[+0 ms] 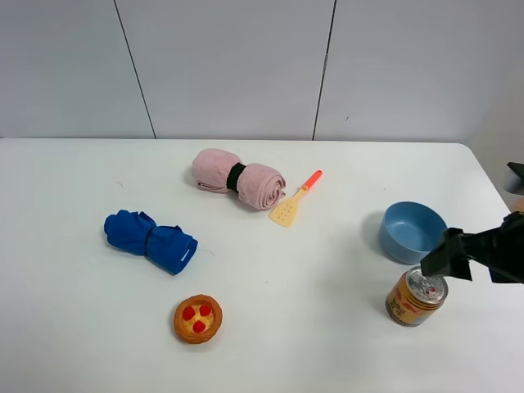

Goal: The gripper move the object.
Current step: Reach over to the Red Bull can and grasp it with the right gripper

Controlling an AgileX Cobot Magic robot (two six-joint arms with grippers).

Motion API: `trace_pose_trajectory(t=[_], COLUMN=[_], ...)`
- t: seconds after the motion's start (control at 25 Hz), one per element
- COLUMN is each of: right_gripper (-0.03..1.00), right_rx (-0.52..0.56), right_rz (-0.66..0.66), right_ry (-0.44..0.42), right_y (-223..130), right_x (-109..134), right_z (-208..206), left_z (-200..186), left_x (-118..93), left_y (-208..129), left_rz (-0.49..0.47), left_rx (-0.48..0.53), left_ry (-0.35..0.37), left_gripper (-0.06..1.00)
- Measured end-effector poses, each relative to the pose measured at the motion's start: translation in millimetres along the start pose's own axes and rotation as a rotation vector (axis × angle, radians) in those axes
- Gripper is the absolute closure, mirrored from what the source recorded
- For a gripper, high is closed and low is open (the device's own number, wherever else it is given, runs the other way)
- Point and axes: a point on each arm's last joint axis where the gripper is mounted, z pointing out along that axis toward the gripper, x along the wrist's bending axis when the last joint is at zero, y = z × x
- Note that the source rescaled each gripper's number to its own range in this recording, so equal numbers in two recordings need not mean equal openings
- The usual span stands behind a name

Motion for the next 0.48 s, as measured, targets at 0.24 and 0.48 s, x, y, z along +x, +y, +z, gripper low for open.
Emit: trace_pose_trajectory(t=[0.24, 0.48], right_gripper=[-0.03, -0.03], right_rx=[0.042, 0.054], right_rz=[0.011, 0.004], right_ry=[0.000, -0.003], right_y=[7.6, 10.0], right_x=[-4.8, -6.8], right_z=[17.5, 23.8], left_z=[0.0, 0.0], left_x=[0.0, 0.0], left_y=[0.0, 0.0], left_rz=[0.000, 0.000], left_rx=[0.000, 0.000], left_ry=[0.000, 0.000], left_gripper=[-0.06, -0.06])
